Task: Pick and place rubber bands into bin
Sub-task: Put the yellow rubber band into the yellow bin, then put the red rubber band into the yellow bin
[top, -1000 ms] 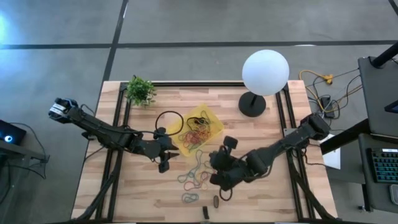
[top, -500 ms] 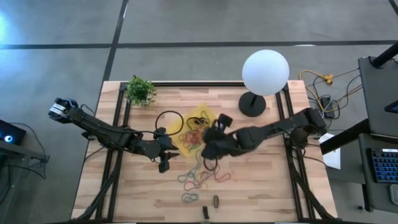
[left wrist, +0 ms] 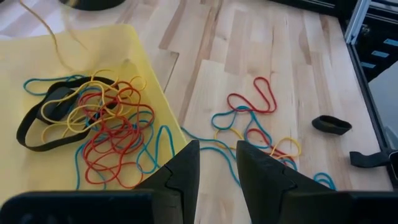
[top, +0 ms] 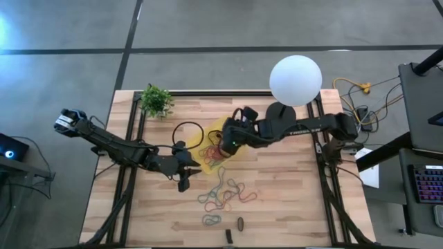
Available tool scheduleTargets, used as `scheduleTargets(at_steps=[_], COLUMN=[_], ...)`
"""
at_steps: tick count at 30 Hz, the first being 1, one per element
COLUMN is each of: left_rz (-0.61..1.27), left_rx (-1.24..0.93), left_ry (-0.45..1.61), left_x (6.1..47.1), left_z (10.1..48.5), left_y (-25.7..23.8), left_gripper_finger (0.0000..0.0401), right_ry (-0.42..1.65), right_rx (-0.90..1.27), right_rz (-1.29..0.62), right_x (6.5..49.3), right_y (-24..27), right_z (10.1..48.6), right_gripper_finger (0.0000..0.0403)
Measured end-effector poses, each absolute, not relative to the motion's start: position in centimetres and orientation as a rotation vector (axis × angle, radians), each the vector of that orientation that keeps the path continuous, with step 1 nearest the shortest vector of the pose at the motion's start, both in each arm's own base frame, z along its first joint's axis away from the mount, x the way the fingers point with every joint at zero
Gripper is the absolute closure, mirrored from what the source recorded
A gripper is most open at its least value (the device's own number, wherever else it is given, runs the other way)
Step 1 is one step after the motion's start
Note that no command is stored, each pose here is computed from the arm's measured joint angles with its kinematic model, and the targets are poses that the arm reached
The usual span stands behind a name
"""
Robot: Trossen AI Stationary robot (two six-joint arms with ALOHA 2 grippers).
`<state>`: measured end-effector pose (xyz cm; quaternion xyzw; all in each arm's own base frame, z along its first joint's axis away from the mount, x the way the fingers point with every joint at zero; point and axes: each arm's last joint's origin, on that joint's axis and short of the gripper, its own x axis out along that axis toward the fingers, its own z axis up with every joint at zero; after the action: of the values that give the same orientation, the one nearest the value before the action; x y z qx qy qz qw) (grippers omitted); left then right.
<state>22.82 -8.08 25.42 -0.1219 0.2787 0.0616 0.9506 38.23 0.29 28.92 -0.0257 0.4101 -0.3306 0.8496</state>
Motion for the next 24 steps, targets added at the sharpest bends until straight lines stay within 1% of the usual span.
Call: scheduleTargets(at_steps=[9,14,19,24], left_rz=[0.125,0.129,0.126,0.126], left_rx=[-0.244,-0.237,-0.22,-0.221], left_ry=[0.571,0.568,0.567,0.566], left_x=[22.8,22.8,22.8,22.8], left_z=[25.4,25.4,25.4,25.4], left_y=[-8.1,-8.1,-8.1,-8.1], left_gripper_finger=[0.0312,0.0312,0.0312,0.0312], right_ry=[0.893,0.926,0.927,0.929], right_rx=[-0.011,0.035,0.067,0.082], right_rz=[-0.705,-0.644,-0.599,-0.604], right_x=[38.1,38.1,38.2,38.1], right_y=[-1.5,-1.9,-1.8,-1.9], right_z=[28.3,27.3,26.2,25.3], right_gripper_finger=[0.0394,0.0389,0.0353,0.0311])
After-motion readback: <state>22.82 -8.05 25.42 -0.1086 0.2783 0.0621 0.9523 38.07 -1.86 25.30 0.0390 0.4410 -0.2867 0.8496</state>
